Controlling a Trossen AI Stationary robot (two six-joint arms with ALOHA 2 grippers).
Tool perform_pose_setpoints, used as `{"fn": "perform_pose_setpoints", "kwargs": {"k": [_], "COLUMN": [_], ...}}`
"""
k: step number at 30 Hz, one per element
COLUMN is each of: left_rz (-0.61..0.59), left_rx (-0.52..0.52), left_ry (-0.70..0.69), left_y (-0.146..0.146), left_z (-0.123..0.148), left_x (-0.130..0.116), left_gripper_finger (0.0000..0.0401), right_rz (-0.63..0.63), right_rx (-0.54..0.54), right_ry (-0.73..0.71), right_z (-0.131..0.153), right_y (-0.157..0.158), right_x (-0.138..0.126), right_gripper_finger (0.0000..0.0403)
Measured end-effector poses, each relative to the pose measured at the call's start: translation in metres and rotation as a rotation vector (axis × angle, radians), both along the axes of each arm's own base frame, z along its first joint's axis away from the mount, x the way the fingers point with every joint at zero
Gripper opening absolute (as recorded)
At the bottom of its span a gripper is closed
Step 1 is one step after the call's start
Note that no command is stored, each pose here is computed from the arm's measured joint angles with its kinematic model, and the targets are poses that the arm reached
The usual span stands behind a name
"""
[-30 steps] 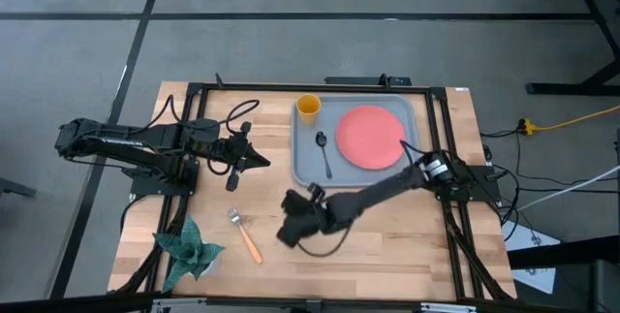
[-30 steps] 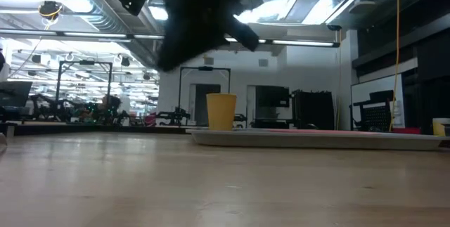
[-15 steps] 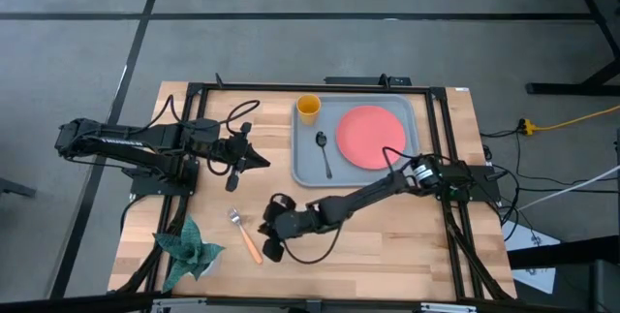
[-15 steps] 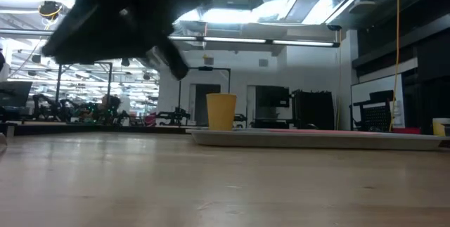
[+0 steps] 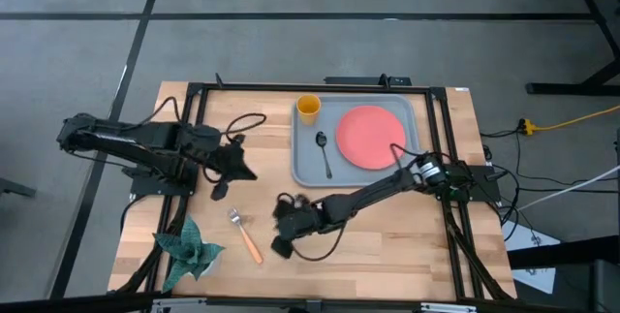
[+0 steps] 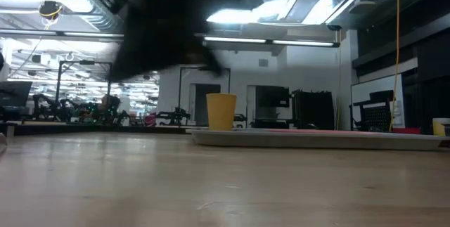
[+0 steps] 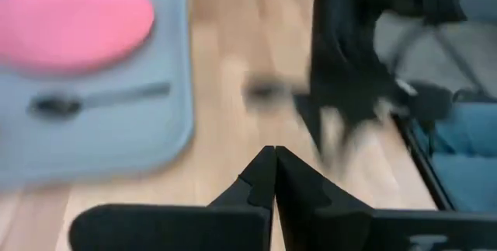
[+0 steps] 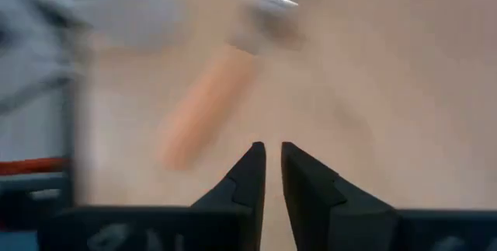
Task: Pick and place plate/cup/fork/spoon on tray
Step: Put the orange fork on the gray tray to the left of the black spoon
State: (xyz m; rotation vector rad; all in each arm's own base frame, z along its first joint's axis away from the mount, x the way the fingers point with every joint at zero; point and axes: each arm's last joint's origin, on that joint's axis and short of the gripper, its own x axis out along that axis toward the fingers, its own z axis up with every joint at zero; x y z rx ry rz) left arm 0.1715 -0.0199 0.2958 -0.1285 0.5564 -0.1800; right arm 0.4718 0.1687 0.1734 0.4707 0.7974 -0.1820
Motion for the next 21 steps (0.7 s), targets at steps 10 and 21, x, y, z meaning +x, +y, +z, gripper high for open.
{"fn": "perform_pose_setpoints", "kwargs": {"k": [10,21], "left_rz": [-0.051,-0.21], "left_rx": [-0.02,-0.014], "left_ry": [0.365,0.736], "left_y": [-0.044,-0.071], "left_z": [-0.019,-0.089], "left_x": [0.017,0.057], "left_gripper_finger": [0.0001,0.0], "right_rz": [-0.441,-0.536], "right_rx": [-0.372,-0.398], "right_ry": [0.192,0.21], "right_z": [0.05,0.063], "right_y": [0.007,0.029], "right_x": [-0.083,-0.123], "right_gripper_finger": [0.0049,0.0049]}}
